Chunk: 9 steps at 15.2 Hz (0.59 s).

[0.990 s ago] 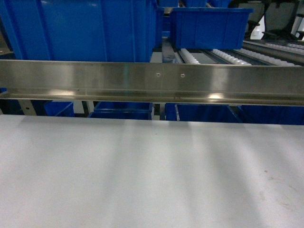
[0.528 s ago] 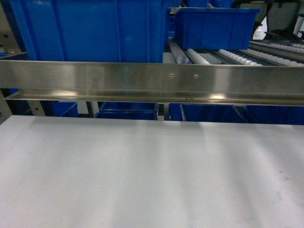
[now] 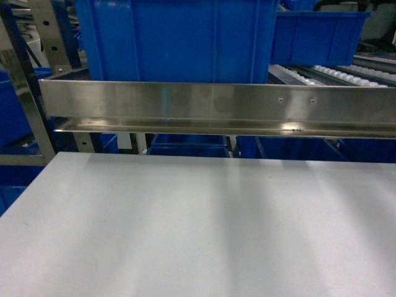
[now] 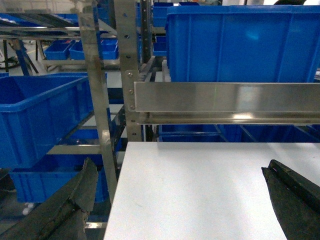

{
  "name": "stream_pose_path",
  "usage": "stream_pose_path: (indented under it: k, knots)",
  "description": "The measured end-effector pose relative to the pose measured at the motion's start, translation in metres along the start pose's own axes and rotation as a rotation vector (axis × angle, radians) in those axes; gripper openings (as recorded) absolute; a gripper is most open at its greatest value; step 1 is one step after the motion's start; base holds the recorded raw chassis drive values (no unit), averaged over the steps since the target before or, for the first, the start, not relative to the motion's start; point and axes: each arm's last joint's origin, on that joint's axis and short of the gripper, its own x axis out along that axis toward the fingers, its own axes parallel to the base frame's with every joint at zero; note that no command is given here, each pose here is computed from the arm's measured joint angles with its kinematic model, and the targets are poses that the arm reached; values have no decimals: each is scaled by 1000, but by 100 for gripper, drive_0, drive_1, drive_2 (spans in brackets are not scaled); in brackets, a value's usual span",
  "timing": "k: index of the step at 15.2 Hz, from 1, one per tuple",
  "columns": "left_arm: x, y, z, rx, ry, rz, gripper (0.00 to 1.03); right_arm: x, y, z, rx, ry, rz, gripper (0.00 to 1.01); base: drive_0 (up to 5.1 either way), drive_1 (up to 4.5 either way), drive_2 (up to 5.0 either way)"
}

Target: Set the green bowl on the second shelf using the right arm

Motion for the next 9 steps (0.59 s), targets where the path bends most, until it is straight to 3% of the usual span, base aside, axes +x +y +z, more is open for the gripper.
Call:
stream_pose_path:
  k: [9]
  knots:
    - [0,0,0,0,3,1,98,0,0,0,0,-2,0,2,-485,260,260]
